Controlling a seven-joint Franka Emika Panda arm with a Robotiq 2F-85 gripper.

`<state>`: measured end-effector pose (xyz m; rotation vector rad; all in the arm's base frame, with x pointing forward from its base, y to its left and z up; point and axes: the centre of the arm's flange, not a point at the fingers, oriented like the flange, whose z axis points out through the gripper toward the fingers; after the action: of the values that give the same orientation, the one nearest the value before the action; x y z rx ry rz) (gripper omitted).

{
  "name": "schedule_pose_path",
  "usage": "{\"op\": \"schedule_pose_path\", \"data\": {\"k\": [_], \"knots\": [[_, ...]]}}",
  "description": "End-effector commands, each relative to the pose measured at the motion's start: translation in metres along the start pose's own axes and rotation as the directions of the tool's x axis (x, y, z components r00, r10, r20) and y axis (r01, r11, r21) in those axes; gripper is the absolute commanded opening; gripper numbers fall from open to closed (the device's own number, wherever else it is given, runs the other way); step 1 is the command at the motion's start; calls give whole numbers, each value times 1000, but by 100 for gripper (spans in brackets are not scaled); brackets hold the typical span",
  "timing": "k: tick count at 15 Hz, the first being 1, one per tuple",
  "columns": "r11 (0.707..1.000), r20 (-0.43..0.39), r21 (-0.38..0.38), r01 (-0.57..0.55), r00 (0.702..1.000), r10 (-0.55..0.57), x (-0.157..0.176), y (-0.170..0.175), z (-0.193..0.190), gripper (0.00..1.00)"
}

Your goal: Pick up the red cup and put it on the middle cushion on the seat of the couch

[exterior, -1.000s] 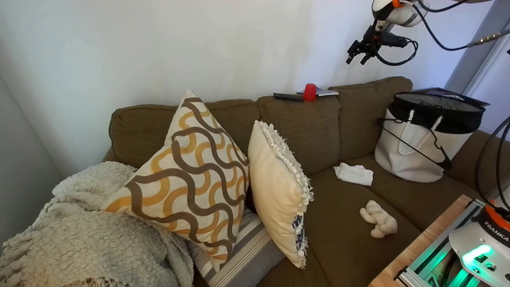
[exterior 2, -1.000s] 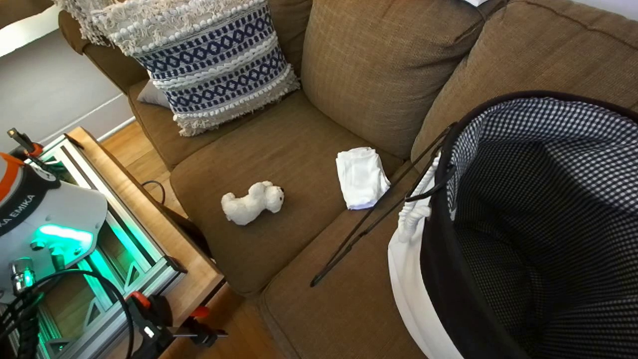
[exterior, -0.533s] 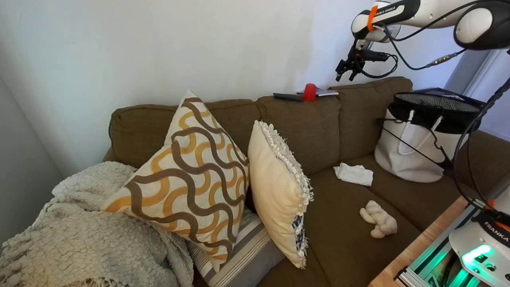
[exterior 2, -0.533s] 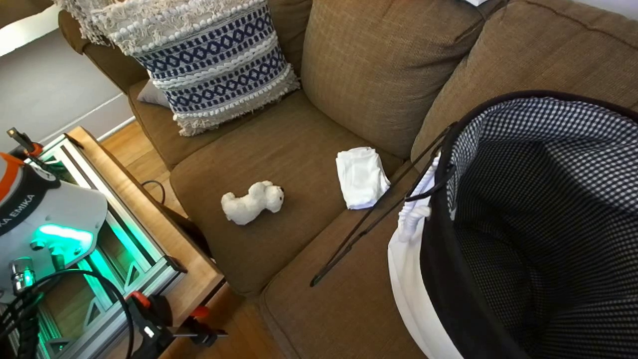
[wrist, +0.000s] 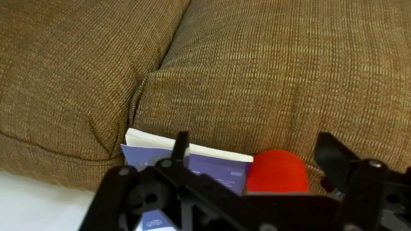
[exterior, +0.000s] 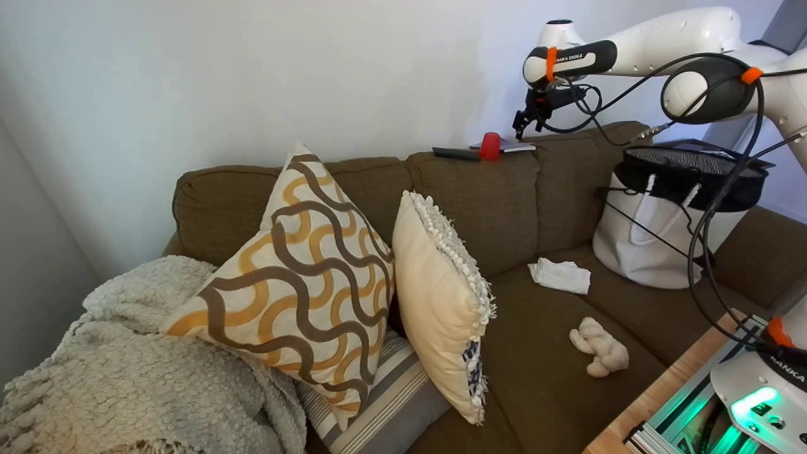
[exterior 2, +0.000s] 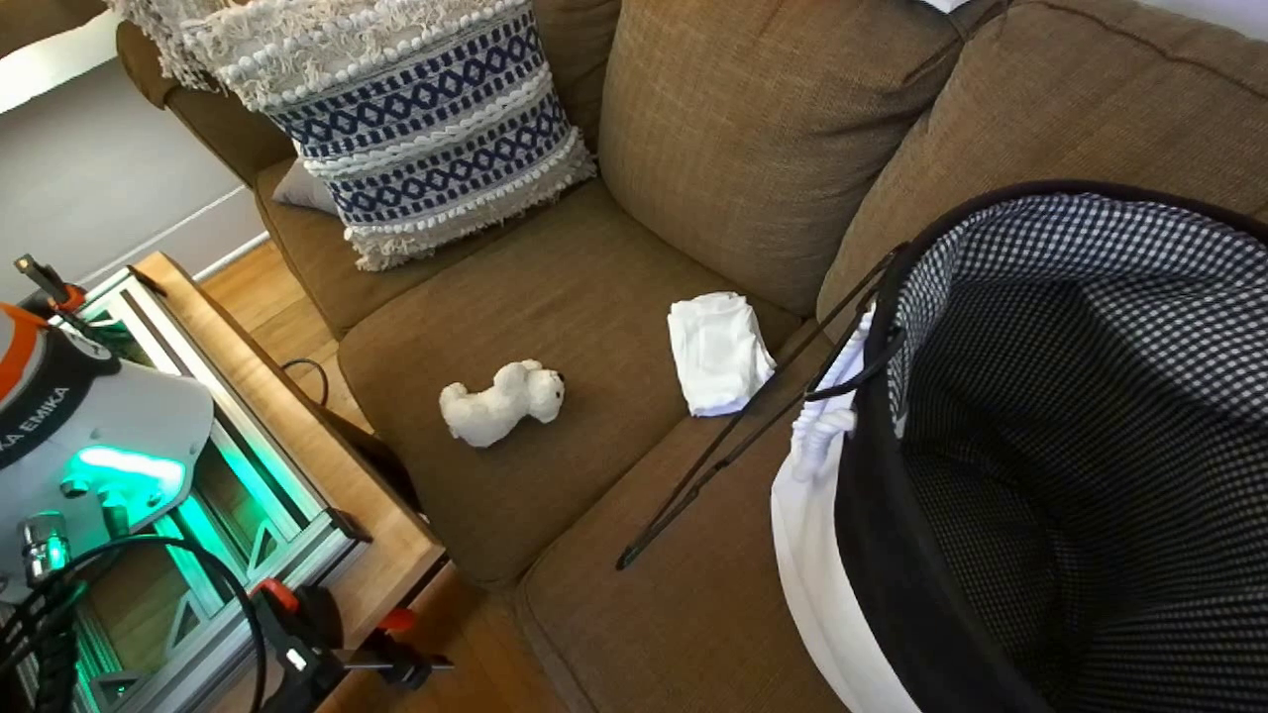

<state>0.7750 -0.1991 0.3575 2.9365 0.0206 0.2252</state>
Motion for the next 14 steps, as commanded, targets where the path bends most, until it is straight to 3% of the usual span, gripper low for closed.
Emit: {"op": "schedule_pose_path", "data": {"k": [1,4,7,11,14], "knots": [[1000,-1,-2,1,1000,-1,1,0,1,100],[997,-206,14,-82,975,83,11,-2,20,100],[988,-364,76,-135,919,153,31,-10,43,100],[965,-461,223,-139,857,230,42,-26,74,100],[965,-501,230,-127,834,229,45,-35,75,100]]}}
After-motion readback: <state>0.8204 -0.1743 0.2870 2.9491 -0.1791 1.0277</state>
